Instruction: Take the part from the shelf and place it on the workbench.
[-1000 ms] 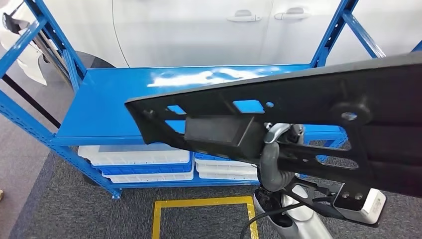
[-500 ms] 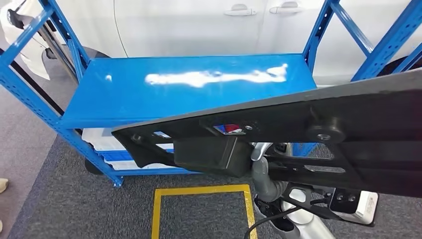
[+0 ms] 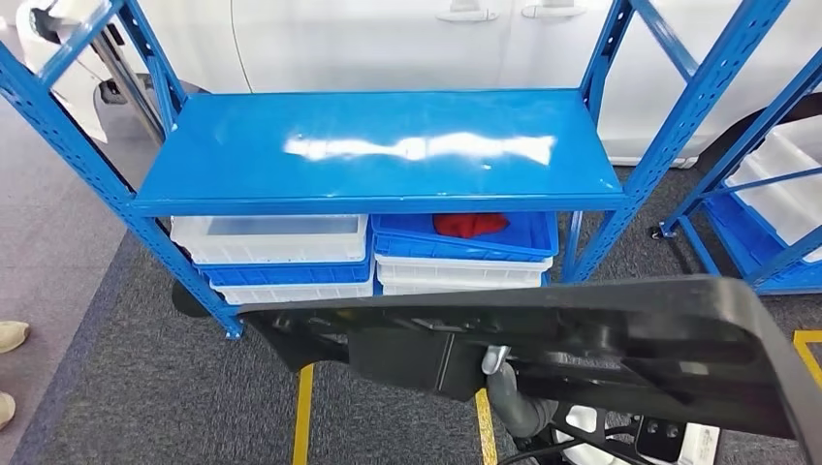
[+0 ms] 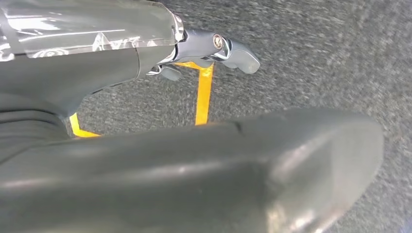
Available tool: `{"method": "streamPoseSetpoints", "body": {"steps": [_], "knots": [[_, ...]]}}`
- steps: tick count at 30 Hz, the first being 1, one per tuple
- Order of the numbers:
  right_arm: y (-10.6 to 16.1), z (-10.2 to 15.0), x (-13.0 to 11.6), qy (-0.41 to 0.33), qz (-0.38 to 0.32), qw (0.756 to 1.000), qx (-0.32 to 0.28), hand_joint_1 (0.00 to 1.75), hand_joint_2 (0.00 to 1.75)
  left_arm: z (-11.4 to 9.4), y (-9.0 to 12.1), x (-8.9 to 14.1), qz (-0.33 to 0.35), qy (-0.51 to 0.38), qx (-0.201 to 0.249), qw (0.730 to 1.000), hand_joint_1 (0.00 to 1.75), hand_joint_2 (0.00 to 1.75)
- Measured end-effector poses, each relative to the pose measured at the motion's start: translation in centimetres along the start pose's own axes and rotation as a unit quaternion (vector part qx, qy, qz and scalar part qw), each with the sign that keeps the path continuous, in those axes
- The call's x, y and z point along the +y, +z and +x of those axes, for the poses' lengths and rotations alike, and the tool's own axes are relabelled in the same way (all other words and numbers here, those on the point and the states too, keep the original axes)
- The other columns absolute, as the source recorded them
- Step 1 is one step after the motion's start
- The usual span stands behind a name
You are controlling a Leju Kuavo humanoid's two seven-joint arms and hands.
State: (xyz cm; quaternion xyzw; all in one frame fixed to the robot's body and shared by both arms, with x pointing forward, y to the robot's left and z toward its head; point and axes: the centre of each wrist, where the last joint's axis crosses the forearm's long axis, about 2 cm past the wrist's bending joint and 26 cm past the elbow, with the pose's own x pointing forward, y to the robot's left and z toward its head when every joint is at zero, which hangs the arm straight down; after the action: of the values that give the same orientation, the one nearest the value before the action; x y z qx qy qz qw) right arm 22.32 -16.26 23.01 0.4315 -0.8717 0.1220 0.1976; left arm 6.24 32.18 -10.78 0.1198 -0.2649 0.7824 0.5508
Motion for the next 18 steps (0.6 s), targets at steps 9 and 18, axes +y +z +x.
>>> {"method": "streamPoseSetpoints", "body": {"steps": [9, 18], "knots": [[0.46, 0.36, -0.81, 0.008, -0.012, 1.0, 0.001, 1.75, 1.75, -0.32, 0.21, 0.18, 0.0, 0.001, 0.006, 1.0, 0.0, 0.0], [0.18, 0.3, -0.89, 0.003, -0.01, 1.0, -0.005, 1.75, 1.75, -0.61, 0.43, 0.5, 0.004, -0.001, 0.009, 1.0, 0.0, 0.0]]}}
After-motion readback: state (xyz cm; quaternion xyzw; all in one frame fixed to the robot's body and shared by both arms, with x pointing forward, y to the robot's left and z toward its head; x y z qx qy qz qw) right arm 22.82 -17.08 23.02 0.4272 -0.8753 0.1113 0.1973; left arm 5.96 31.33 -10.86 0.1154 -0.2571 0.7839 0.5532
